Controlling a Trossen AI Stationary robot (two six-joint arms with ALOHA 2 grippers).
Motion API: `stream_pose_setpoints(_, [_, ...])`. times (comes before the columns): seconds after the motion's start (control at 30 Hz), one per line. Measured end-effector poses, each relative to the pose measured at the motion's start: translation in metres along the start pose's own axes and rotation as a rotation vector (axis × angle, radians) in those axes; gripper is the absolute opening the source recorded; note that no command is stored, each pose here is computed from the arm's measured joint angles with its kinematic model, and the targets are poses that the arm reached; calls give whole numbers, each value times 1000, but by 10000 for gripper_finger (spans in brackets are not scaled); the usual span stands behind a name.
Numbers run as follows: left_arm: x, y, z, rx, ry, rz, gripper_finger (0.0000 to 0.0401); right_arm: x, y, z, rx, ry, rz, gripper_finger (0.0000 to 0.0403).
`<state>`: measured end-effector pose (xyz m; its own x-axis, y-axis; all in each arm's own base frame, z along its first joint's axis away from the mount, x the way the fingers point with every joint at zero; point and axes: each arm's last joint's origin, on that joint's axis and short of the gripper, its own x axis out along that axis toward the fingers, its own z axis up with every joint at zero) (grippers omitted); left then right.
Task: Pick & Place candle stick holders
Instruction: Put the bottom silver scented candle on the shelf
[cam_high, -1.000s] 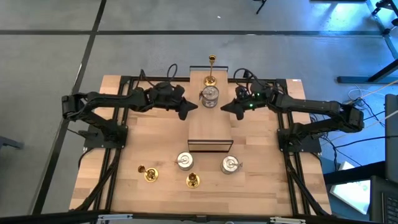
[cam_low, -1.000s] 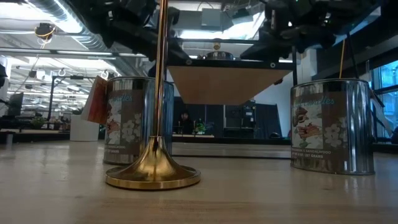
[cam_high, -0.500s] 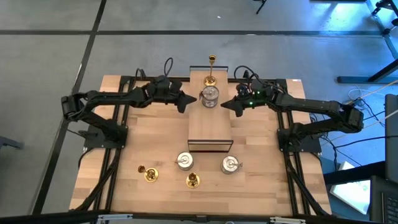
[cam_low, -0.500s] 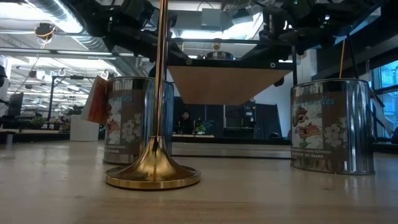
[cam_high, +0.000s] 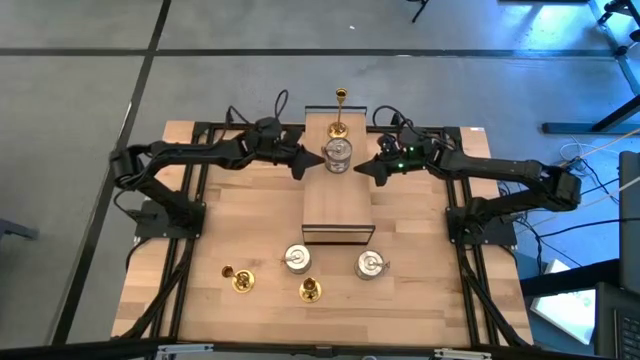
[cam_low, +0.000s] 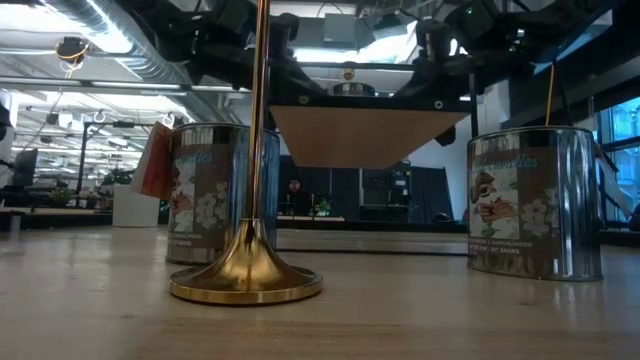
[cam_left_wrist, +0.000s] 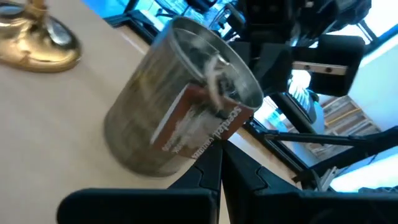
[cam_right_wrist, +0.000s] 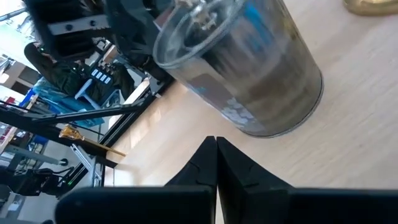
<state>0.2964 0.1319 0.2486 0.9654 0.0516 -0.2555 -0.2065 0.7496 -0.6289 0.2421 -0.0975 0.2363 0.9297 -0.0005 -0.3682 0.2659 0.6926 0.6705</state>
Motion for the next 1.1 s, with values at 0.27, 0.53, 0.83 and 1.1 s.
stream_pose_setpoints(0.27, [4, 4, -3, -15, 49, 33, 1, 11, 8, 11, -29, 3, 27, 0])
stream_pose_setpoints(0.53, [4, 5, -3, -15, 48, 41, 1, 10, 10, 13, -62, 43, -2, 0])
stream_pose_setpoints(0.83, [10, 11, -7, -31, 66, 53, 1, 10, 8, 12, -64, 46, -25, 0])
stream_pose_setpoints(1.1, [10, 13, -7, -33, 65, 60, 1, 10, 7, 12, -65, 31, -47, 0])
